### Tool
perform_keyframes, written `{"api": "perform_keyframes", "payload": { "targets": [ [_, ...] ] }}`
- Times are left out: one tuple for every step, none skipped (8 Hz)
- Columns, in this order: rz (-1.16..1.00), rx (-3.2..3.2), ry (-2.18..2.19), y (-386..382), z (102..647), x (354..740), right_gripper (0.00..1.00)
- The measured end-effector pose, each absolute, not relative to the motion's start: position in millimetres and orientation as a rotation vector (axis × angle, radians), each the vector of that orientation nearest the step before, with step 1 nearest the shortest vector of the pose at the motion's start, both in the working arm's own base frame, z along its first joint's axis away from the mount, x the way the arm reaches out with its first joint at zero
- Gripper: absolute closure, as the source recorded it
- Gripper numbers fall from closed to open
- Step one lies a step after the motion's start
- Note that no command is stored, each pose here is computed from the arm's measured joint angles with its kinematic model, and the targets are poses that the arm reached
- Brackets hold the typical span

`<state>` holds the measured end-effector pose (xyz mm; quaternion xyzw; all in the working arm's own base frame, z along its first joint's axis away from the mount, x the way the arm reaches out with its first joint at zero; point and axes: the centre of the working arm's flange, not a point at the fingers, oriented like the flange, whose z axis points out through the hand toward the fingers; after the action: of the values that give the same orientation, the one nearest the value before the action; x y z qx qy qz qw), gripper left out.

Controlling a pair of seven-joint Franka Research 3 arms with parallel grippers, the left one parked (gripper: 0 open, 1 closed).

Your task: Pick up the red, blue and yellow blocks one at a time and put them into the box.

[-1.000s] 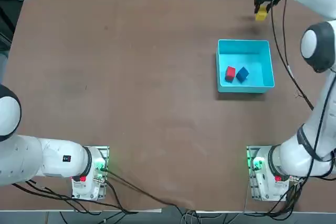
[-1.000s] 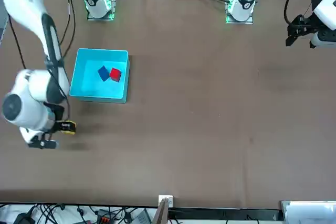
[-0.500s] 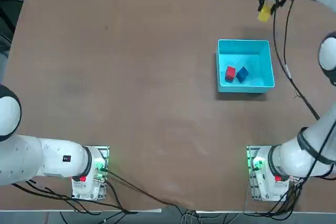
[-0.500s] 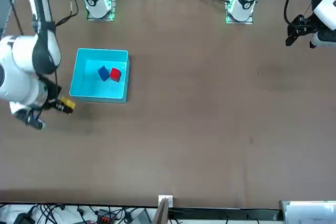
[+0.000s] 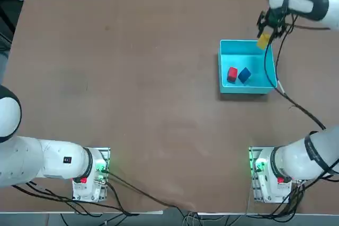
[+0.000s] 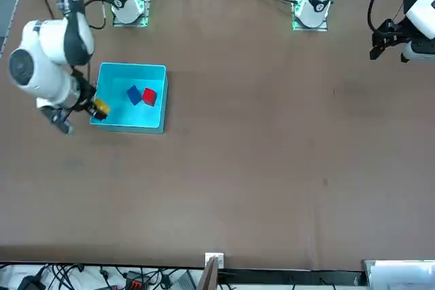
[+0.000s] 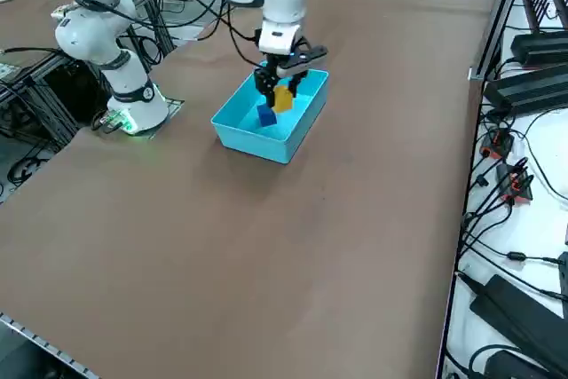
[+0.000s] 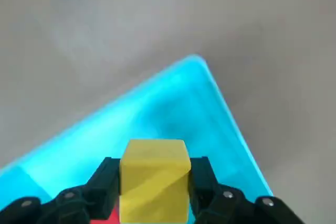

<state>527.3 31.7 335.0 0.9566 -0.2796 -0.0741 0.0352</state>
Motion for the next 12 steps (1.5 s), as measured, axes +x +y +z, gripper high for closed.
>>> {"api": "perform_keyframes", "payload": {
  "targets": [
    [-0.261, 2.924, -0.846, 40.0, 321.9, 510.9, 0.30],
    [-0.277, 2.901, -0.878, 44.2, 313.1, 501.2, 0.30],
    [-0.283, 2.882, -0.911, 44.3, 308.9, 496.4, 0.30],
    [-0.279, 2.868, -0.899, 43.0, 306.8, 494.6, 0.30],
    [-0.272, 2.850, -0.860, 41.7, 303.6, 492.1, 0.30],
    [-0.279, 2.851, -0.777, 43.0, 298.2, 488.1, 0.30],
    [-0.302, 2.870, -0.662, 49.0, 291.9, 483.9, 0.30],
    [-0.324, 2.894, -0.534, 55.9, 286.7, 481.0, 0.30],
    [-0.343, 2.920, -0.392, 60.1, 283.9, 480.0, 0.30],
    [-0.359, 2.945, -0.240, 60.4, 283.4, 479.7, 0.30],
    [-0.374, 2.962, -0.114, 58.9, 282.7, 479.1, 0.30],
    [-0.382, 2.969, -0.047, 57.7, 280.6, 477.5, 0.30]
  ]
}}
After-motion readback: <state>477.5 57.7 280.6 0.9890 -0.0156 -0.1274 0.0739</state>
